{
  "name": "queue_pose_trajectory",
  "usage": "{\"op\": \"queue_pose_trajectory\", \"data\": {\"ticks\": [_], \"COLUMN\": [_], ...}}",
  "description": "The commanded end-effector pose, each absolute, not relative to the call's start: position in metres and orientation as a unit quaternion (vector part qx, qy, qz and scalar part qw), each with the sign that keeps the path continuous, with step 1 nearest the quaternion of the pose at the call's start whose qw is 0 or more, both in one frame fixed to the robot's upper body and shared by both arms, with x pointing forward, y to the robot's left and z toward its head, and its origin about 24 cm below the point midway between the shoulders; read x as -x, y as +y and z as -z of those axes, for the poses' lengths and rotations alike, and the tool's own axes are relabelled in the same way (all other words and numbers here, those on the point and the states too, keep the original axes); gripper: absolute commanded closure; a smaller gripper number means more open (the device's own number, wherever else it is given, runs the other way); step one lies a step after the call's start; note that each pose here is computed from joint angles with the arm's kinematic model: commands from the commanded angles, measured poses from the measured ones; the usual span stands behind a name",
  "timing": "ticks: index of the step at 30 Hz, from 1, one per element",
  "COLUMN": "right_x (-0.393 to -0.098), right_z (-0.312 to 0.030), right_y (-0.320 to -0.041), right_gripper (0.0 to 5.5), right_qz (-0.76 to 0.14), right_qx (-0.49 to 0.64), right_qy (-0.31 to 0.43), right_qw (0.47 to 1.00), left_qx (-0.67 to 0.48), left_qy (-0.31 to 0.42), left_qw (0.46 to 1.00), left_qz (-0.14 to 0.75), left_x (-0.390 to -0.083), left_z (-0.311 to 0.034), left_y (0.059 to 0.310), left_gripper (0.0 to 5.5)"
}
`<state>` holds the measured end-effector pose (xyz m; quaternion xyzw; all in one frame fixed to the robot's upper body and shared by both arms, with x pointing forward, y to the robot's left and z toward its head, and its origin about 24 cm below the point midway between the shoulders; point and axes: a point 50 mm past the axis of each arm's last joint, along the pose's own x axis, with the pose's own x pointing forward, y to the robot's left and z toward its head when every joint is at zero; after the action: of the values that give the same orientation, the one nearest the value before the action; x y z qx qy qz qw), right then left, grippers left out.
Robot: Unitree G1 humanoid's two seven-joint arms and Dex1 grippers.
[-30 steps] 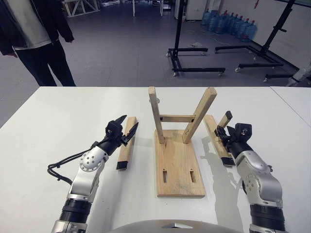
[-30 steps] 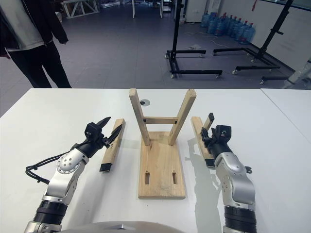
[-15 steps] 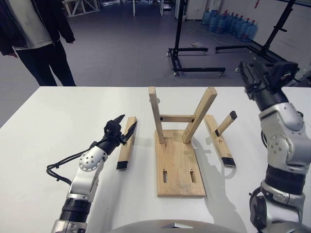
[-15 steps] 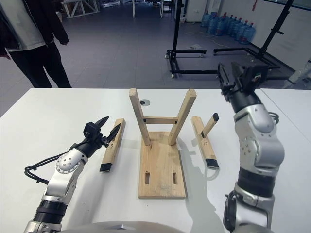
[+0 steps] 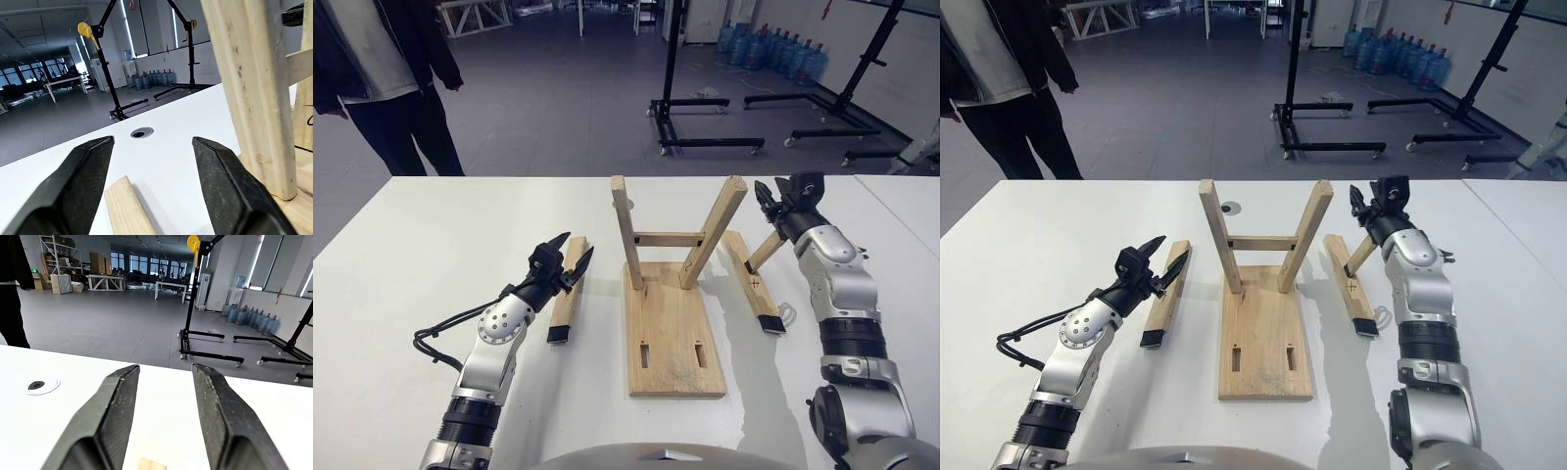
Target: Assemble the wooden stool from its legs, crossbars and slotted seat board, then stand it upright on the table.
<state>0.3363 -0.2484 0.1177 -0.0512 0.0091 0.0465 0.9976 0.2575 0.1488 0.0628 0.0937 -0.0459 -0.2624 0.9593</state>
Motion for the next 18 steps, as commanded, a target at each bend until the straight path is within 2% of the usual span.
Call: {"op": "queue_pose_trajectory", "data": {"ticks": [1,6,10,12,14,15,18], "right_x": [-0.334,-0.329,-0.301,-0.286,-0.272,-0.266,-0.235], "right_z": [-0.077,-0.123,-0.178,-0.191,-0.186,-0.179,-0.135], "right_y": [-0.244,-0.257,-0.261,-0.262,-0.261,-0.260,-0.252], "right_gripper": [3.53,3.53,3.53,3.53,3.53,3.32,2.82], "right_qz": [-0.051,-0.028,-0.022,-0.032,-0.036,-0.034,-0.023], "right_qx": [0.018,-0.005,-0.024,-0.032,-0.046,-0.052,-0.070], "right_qy": [0.086,-0.019,-0.144,-0.175,-0.175,-0.164,-0.088], "right_qw": [0.995,0.999,0.989,0.984,0.983,0.985,0.993], "left_qx": [-0.097,-0.093,-0.090,-0.089,-0.086,-0.085,-0.078], "left_qy": [-0.049,-0.048,-0.047,-0.047,-0.048,-0.049,-0.051], "left_qw": [0.957,0.957,0.960,0.962,0.963,0.964,0.965], "left_qz": [0.271,0.272,0.262,0.255,0.250,0.248,0.244], "left_x": [-0.262,-0.260,-0.256,-0.254,-0.251,-0.250,-0.245], "left_z": [-0.064,-0.061,-0.061,-0.060,-0.060,-0.060,-0.060], "left_y": [0.145,0.141,0.146,0.147,0.148,0.148,0.145], "left_gripper": [2.58,2.58,2.58,2.58,2.58,2.58,2.58]}}
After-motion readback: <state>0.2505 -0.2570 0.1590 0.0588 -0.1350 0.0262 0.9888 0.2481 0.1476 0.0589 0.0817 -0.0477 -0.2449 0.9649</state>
